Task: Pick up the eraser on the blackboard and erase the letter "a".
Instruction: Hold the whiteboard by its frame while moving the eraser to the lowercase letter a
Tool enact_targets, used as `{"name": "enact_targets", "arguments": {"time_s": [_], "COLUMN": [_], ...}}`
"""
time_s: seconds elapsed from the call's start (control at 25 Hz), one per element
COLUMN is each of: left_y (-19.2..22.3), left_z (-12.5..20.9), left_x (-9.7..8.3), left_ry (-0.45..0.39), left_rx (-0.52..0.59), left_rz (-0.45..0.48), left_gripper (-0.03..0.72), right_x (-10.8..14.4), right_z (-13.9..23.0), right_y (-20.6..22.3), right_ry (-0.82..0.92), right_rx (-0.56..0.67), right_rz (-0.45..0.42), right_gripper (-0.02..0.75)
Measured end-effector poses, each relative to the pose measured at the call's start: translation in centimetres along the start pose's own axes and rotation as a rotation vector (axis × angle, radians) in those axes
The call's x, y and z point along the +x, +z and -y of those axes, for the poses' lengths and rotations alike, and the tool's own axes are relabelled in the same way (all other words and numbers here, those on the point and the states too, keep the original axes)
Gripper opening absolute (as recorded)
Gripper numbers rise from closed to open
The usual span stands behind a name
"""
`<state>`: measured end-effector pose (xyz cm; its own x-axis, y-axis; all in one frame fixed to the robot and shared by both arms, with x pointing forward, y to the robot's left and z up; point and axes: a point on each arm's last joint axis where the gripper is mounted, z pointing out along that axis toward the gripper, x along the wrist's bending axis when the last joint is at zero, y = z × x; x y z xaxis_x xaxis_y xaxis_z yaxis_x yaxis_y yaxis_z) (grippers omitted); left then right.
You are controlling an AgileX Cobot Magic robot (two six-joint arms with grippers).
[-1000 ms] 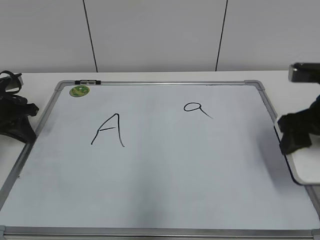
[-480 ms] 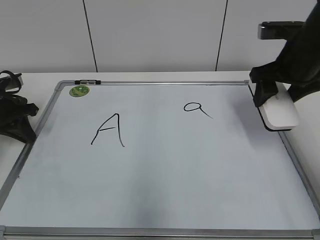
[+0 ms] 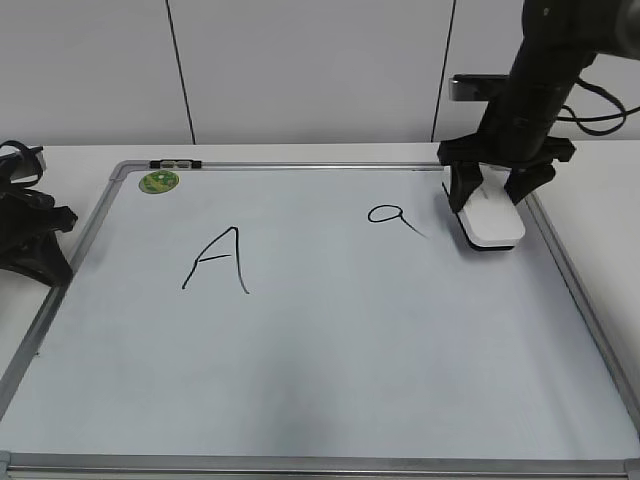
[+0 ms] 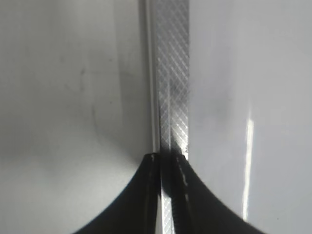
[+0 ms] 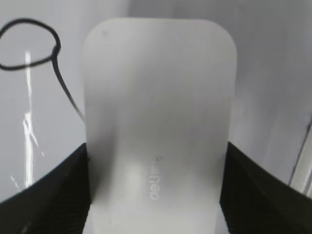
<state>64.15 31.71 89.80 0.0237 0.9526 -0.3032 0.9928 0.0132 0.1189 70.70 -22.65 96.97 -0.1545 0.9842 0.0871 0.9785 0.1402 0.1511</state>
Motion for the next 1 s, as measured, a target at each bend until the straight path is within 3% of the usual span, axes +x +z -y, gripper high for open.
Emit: {"name": "enact_targets", "arguments": {"time_s": [0.24,0.8,1.0], "left_y": [0.0,0.0,0.0], "left_z": [0.0,0.0,0.0], "left_x": [0.1,0.1,0.1], "left_ry": [-0.004,-0.004,-0.004], "left_rx": [-0.002,-0.001,-0.001], "left_rz": [0.002,0.003,0.003], "left_gripper": [0.031,0.031,0.031], "right_x": [0.8,2.5,4.3], "right_z": [-3.0,-3.1,-3.0], "right_y": [2.2,4.6,5.1], "right_ry": [-0.031,-0.076,-0.132], "right_rx": [-0.053,-0.02,-0.011], "right_rz": [-0.007,0.007,0.041], "right_gripper": [0.534,0.533,0.533]}}
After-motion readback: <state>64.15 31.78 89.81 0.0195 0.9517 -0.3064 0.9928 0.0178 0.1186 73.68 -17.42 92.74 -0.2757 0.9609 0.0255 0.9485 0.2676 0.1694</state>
